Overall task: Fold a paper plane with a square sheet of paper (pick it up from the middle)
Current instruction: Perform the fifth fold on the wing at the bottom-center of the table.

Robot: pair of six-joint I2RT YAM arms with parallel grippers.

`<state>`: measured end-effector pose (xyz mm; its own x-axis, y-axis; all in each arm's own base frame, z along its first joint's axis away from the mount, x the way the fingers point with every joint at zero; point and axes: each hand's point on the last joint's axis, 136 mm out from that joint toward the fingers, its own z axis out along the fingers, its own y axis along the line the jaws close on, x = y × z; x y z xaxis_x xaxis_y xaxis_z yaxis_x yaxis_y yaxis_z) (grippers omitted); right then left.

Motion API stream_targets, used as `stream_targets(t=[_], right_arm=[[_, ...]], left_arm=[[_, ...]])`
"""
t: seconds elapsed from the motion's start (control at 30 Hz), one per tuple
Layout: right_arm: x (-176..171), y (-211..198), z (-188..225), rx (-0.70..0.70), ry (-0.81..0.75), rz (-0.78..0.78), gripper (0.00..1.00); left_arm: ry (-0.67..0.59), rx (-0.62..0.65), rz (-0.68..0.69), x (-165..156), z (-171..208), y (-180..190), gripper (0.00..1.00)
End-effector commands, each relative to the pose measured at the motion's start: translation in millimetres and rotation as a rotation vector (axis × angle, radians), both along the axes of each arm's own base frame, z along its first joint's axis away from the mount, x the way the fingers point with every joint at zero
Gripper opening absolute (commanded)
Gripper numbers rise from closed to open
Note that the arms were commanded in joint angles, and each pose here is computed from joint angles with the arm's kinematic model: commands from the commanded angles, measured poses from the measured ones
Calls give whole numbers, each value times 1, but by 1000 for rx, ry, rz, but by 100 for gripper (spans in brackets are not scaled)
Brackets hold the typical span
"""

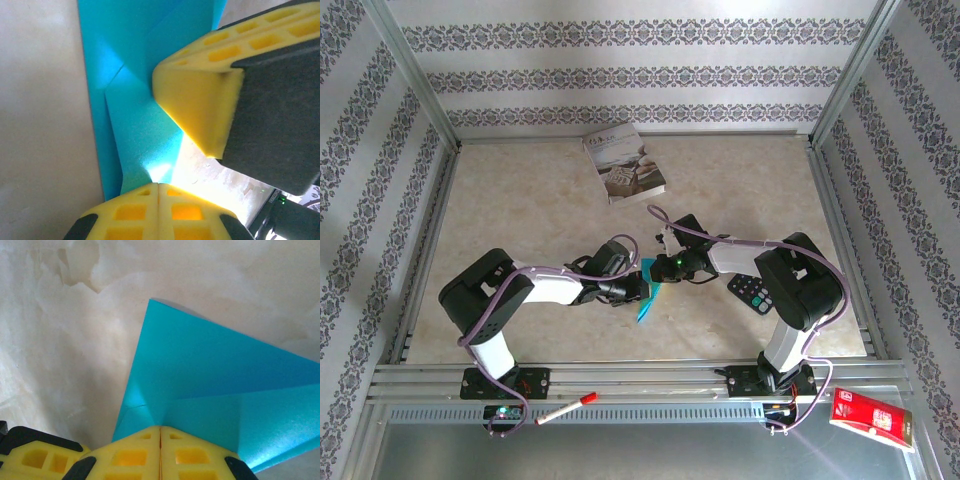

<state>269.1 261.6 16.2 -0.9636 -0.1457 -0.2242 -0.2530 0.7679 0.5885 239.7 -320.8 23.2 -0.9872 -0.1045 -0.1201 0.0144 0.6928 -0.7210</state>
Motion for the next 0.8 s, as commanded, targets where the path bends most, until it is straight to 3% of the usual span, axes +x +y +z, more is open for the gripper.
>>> stream_targets(t=[0.0, 0.77], right_arm=[[-5, -3, -6, -26, 31, 5, 7], [-11, -11, -22, -71, 66, -18, 5]], left_arm=[[13, 33, -3, -3, -16, 11, 3], [19, -66, -98, -32, 17, -2, 11]])
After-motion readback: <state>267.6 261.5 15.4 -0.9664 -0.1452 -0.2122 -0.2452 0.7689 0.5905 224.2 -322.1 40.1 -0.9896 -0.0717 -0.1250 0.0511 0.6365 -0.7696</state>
